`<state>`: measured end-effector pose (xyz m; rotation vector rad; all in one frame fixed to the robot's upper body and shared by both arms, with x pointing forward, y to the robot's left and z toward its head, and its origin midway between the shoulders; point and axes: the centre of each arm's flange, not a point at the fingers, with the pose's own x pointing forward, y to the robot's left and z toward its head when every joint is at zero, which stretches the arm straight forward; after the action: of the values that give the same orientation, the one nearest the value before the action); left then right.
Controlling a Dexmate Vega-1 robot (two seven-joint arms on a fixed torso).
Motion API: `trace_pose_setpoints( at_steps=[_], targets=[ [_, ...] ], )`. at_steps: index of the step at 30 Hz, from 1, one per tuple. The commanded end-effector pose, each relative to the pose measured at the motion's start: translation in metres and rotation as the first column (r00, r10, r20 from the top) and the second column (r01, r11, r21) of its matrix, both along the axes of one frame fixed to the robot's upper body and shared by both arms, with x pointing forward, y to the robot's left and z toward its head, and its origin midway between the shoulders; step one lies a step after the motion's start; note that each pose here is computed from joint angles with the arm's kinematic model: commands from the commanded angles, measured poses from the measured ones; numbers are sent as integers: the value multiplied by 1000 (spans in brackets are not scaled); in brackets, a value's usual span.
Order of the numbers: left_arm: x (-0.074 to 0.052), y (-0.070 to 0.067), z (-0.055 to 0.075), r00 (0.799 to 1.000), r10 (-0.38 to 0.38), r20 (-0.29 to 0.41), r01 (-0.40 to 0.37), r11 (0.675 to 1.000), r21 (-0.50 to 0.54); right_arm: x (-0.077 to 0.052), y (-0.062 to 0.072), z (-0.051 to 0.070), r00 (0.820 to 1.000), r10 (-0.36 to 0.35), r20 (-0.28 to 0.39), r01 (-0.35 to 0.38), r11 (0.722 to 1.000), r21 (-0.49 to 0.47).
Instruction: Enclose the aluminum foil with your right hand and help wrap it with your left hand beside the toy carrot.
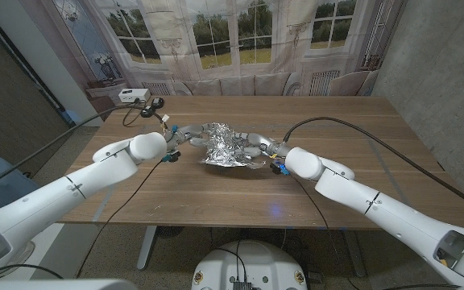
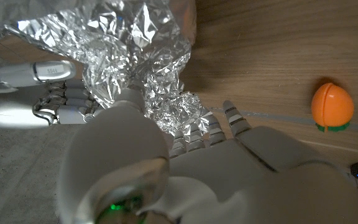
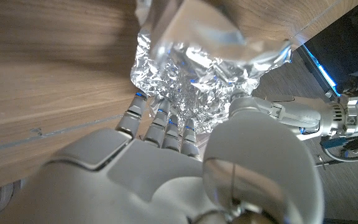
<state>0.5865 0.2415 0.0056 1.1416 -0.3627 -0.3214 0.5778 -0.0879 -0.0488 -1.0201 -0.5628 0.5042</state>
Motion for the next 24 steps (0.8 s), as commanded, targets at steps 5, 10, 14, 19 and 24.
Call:
trace_pose_setpoints(
  at_steps=[5, 10, 14, 19, 24],
  targets=[
    [-15, -18, 17, 986, 158, -46, -132, 926, 355, -40, 2, 19, 956, -112, 272, 172, 962, -210],
    [-22, -24, 20, 961, 277, 9, -248, 845, 473, -48, 7, 25, 939, -119, 323, 203, 950, -239],
    [-28, -23, 23, 942, 329, 69, -319, 812, 489, -48, 6, 27, 935, -127, 330, 210, 950, -231],
    [-40, -19, 28, 914, 365, 179, -406, 796, 449, -48, 4, 29, 931, -134, 340, 211, 956, -203],
    [-50, -6, 29, 911, 324, 255, -389, 881, 270, -46, 0, 30, 944, -100, 314, 136, 986, -93]
  ],
)
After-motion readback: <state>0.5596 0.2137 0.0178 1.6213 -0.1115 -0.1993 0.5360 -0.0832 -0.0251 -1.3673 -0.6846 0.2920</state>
